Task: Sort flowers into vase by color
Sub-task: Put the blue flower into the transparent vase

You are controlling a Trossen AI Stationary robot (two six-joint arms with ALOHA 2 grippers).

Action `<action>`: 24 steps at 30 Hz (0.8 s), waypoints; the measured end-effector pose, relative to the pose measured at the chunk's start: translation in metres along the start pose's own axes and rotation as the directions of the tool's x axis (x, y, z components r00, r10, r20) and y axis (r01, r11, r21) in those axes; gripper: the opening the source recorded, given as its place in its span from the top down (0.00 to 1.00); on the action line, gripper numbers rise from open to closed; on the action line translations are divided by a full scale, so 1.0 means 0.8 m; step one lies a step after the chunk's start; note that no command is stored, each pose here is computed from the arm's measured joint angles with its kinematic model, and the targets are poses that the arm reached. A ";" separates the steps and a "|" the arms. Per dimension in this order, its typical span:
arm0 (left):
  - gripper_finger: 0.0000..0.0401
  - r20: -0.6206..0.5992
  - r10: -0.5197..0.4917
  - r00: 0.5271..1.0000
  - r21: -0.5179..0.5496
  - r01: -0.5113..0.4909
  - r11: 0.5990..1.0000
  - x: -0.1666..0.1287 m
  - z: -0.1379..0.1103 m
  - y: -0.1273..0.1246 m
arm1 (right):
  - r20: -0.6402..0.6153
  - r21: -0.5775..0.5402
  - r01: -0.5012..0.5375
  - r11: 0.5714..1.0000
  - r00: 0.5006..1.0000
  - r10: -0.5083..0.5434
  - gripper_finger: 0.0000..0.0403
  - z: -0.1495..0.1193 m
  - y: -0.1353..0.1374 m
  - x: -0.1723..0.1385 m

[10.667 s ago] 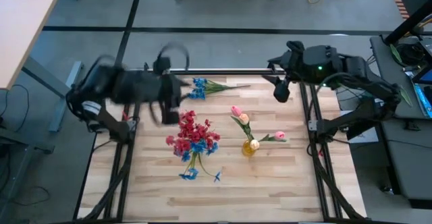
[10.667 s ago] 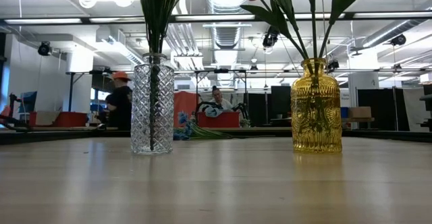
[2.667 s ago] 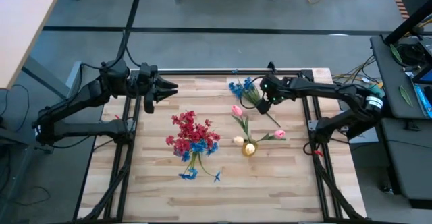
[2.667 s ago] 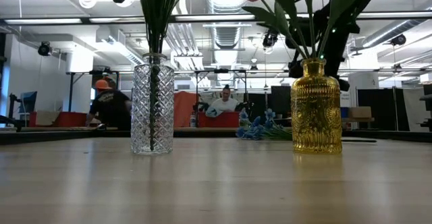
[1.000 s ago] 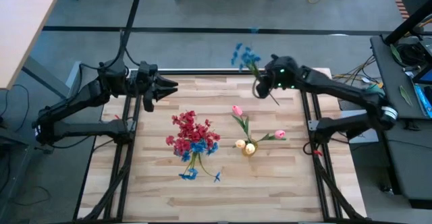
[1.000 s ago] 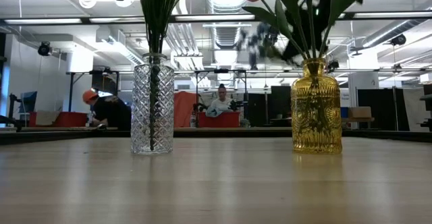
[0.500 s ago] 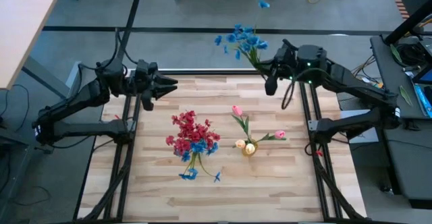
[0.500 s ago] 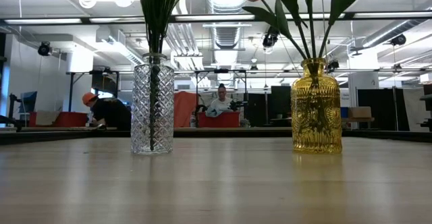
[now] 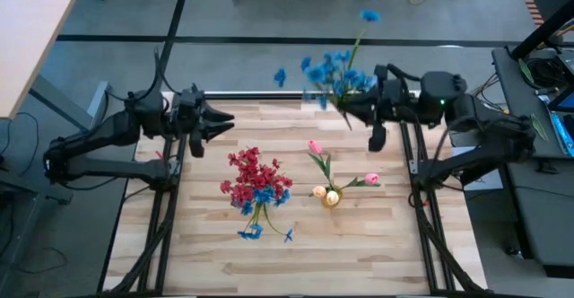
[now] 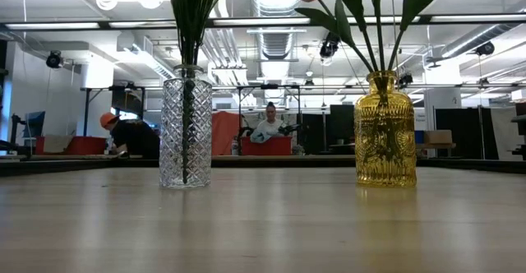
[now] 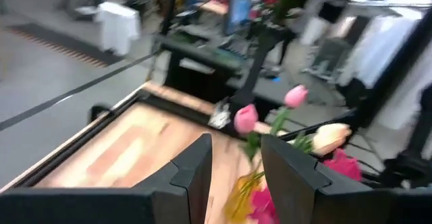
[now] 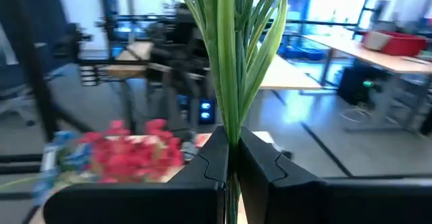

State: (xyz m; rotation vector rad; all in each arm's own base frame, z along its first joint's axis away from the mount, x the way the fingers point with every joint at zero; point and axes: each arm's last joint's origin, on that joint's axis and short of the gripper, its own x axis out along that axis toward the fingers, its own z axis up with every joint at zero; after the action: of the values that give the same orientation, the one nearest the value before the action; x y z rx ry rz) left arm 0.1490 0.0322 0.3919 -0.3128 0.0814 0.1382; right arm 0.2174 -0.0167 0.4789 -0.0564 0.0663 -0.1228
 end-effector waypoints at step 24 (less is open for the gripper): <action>0.72 -0.172 0.058 0.983 0.061 -0.048 0.997 -0.020 -0.080 -0.126 | 0.213 -0.104 -0.360 0.927 0.903 0.374 0.97 0.010 0.166 -0.040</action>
State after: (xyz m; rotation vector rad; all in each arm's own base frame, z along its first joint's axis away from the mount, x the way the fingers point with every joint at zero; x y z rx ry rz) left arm 0.1443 -0.0846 0.3628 -0.2656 0.2664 0.1606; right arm 0.2022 0.1192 0.4812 -0.1197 -0.1512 0.2656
